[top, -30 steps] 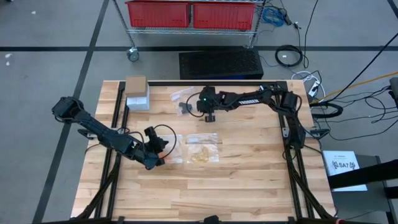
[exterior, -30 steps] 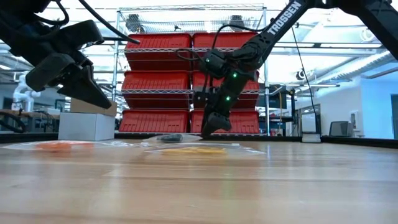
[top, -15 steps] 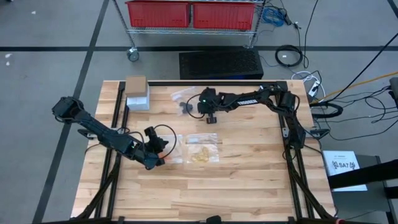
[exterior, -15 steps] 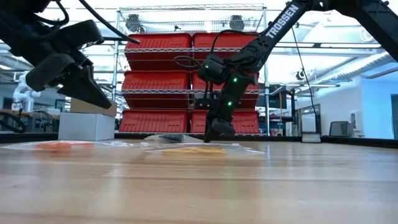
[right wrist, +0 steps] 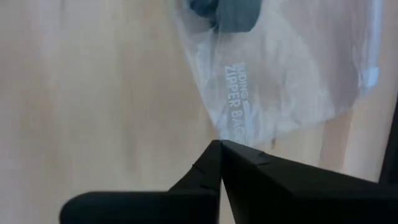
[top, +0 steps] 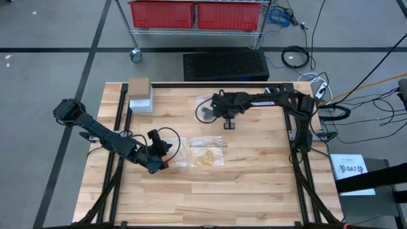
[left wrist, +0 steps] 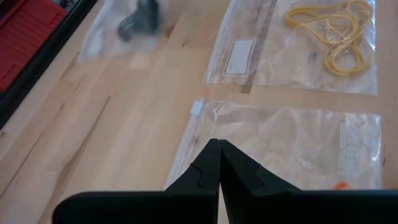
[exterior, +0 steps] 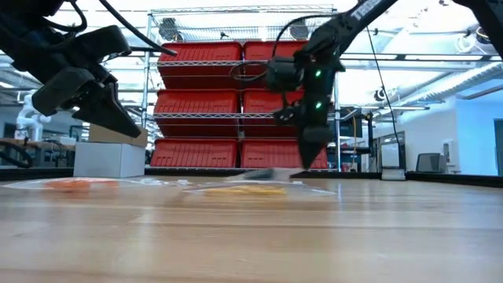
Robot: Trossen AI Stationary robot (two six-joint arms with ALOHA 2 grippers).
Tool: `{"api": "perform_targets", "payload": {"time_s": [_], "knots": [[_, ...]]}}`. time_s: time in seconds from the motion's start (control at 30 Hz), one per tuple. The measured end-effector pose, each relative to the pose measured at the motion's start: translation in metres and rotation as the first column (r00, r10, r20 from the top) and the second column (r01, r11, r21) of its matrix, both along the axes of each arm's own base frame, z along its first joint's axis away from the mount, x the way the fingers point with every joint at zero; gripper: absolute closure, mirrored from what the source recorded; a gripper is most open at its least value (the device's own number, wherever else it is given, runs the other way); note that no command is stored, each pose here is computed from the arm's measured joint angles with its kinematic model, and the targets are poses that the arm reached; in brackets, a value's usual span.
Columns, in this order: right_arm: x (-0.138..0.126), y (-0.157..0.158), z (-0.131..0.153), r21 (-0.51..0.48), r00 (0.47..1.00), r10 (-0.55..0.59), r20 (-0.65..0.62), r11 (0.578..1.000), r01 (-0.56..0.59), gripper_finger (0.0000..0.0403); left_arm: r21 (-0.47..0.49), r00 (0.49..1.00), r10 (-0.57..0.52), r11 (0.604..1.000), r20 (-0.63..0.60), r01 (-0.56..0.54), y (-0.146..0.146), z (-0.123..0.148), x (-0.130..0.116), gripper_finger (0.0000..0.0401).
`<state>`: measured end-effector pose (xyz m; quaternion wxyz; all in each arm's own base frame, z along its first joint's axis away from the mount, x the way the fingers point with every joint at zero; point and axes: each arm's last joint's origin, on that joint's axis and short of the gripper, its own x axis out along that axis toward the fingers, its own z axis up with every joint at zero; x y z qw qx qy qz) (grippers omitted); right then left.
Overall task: Sort rubber bands
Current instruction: Move the top ziplock bag to the right side of the center zip bag
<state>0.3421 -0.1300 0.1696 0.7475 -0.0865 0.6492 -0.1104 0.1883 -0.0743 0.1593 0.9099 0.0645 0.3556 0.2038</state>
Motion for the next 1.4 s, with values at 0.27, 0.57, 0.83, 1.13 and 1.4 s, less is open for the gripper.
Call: {"api": "perform_targets", "payload": {"time_s": [0.27,0.57,0.83,1.13,1.4], "knots": [[-0.028,0.040,0.015,0.087,0.962,-0.086,-0.258,0.990,0.112,0.0403,0.002,1.000,0.000,1.000,-0.006,0.000,0.000,0.000,0.000,0.0390],[-0.043,0.076,0.020,0.073,0.882,-0.030,-0.470,0.995,0.073,0.0403,0.002,1.000,-0.001,1.000,-0.007,0.001,0.000,0.000,-0.001,0.0390],[-0.053,0.113,0.021,0.079,0.839,0.037,-0.543,0.997,0.007,0.0403,0.003,1.000,-0.003,1.000,-0.015,0.003,0.000,-0.001,-0.001,0.0390],[-0.095,0.174,0.008,0.086,0.865,0.087,-0.495,0.995,-0.051,0.0403,0.002,1.000,-0.003,1.000,-0.014,0.003,0.000,-0.001,-0.001,0.0390],[-0.121,0.216,-0.007,0.048,0.870,0.148,-0.471,0.989,-0.142,0.0403,-0.003,1.000,-0.001,1.000,-0.004,0.001,0.000,0.000,0.000,0.0390]]}}
